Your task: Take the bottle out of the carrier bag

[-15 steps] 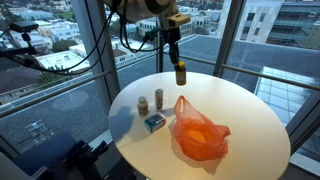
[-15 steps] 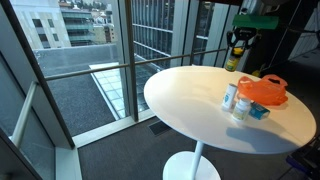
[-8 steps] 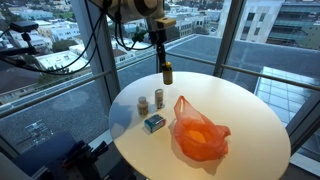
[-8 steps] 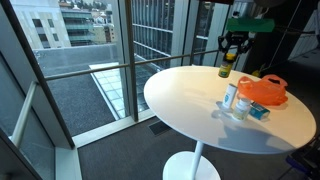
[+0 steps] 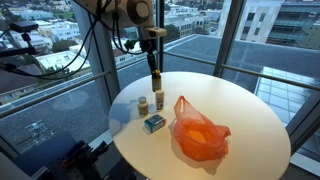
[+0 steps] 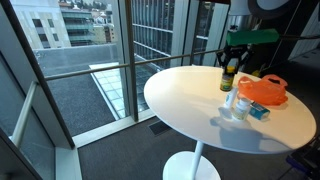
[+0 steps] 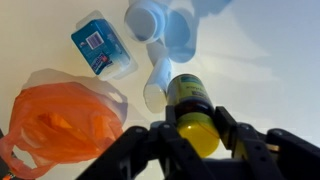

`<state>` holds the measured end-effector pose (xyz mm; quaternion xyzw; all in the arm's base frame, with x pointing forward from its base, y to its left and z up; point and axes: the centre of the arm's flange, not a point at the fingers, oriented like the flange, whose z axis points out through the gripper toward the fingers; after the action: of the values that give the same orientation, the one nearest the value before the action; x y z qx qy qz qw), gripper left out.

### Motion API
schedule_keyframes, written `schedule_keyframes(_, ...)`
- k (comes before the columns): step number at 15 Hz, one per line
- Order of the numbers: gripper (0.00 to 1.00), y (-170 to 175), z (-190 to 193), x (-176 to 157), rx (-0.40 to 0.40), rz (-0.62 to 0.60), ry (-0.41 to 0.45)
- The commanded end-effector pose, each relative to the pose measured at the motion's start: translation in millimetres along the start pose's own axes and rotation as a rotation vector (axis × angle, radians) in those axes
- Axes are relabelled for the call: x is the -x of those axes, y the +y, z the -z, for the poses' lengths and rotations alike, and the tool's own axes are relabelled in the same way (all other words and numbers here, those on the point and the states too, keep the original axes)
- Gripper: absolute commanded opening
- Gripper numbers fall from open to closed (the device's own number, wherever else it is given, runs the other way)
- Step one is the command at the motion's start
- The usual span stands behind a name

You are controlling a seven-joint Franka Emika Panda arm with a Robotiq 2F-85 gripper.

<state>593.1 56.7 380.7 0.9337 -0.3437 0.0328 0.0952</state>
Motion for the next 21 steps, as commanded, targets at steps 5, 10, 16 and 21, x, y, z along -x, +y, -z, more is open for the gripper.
schedule_keyframes(5, 0.19, 10, -21, 21, 0.059, 0.123, -0.041)
schedule_keyframes(10, 0.19, 12, -44, 19, 0.049, 0.148, -0.055)
schedule_keyframes(16, 0.19, 3, -74, 17, 0.002, 0.117, -0.041)
schedule_keyframes(21, 0.19, 1, -88, 11, -0.02, 0.09, -0.041)
